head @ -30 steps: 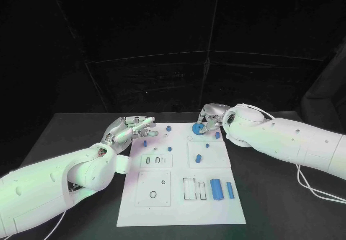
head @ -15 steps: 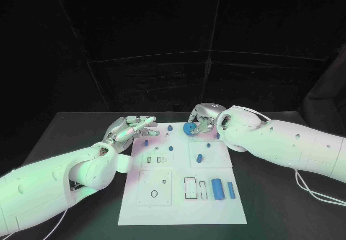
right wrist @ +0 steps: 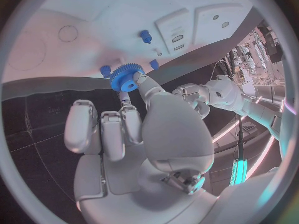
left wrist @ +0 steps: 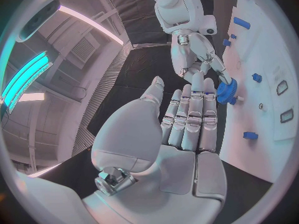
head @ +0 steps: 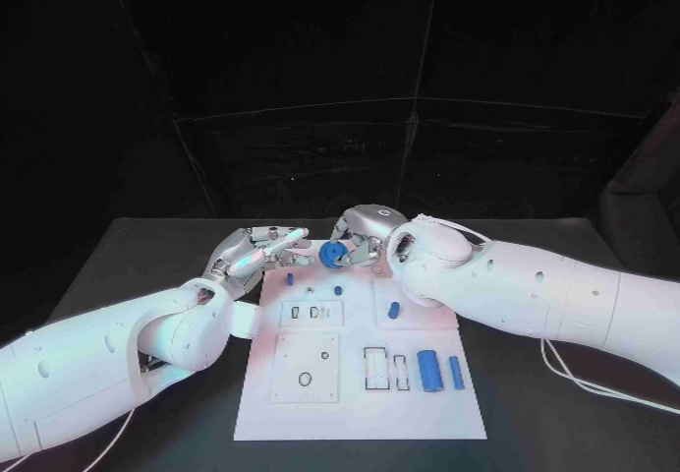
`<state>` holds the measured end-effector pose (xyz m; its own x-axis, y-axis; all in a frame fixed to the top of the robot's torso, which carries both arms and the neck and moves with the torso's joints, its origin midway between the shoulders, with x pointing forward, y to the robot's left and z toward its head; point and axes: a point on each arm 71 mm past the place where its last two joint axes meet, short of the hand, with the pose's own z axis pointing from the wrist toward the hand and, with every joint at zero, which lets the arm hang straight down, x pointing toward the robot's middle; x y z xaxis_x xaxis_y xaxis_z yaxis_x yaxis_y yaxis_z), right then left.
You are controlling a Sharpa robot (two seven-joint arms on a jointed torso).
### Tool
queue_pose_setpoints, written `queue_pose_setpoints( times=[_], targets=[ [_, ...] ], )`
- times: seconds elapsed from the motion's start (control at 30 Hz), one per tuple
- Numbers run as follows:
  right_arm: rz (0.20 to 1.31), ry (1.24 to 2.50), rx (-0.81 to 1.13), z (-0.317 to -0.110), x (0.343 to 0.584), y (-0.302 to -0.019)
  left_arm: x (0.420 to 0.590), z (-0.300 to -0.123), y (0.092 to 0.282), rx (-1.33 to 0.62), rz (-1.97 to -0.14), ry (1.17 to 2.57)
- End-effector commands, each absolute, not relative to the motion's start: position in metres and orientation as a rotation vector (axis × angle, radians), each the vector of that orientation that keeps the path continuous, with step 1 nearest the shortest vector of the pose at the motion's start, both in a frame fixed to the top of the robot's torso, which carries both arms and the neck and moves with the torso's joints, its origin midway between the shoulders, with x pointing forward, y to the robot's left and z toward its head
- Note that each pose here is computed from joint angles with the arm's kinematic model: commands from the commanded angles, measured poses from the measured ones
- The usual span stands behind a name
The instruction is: Assemble the parts on the task board
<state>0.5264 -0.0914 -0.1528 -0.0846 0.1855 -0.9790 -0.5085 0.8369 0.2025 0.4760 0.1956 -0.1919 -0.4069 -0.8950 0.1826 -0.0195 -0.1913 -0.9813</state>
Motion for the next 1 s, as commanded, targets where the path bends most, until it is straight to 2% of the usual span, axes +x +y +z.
queue_pose_setpoints(
  times=[0.03, 0.3, 1.0],
  targets=[
    [0.566, 1.562, -0.266, -0.157, 0.528, -0.087, 0.476, -0.191, 0.194, -1.097, -1.693, 1.405],
    [0.547, 1.606, -0.257, -0.166, 0.530, -0.080, 0.476, -0.191, 0.193, -1.096, -1.694, 1.405],
    [0.468, 1.674, -0.253, -0.175, 0.536, -0.079, 0.476, -0.191, 0.194, -1.097, -1.694, 1.407]
  ],
)
